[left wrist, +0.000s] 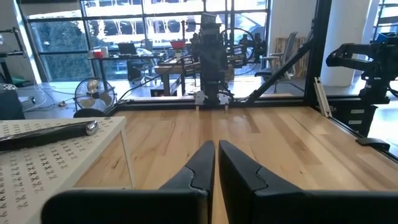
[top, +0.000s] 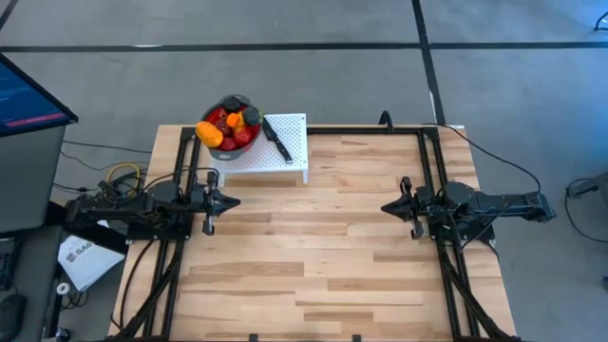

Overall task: Pick & Place Fruit
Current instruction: Return to home position

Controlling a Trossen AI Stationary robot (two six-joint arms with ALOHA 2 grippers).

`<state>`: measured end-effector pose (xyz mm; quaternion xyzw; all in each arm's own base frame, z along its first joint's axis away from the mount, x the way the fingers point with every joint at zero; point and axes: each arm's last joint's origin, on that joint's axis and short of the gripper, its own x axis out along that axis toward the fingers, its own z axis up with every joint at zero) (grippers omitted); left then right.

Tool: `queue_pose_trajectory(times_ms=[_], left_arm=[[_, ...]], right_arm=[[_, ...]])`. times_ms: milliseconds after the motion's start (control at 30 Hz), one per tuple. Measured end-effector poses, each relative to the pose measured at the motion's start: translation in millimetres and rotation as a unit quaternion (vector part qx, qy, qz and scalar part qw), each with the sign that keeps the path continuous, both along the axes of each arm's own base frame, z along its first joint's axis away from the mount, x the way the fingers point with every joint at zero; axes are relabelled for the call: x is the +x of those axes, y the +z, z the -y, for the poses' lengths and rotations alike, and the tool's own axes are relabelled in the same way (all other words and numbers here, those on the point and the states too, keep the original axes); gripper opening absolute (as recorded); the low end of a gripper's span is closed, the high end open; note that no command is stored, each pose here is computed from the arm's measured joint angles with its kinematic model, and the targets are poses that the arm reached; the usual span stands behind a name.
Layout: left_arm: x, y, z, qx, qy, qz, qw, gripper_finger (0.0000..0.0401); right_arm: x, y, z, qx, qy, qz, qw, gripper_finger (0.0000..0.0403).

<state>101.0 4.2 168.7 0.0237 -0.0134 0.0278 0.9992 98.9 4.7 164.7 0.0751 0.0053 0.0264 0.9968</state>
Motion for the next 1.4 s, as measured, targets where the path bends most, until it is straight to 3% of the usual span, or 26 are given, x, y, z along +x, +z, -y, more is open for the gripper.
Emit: queue_pose_trajectory(times_ms=[1400], left_arm=[[-0.1, 1.5, 0.0, 0.0, 0.0, 0.008, 1.0, 0.0017]], right_arm=[[0.0, -0.1, 0.0, 0.0, 0.0, -0.001, 1.0, 0.0006]])
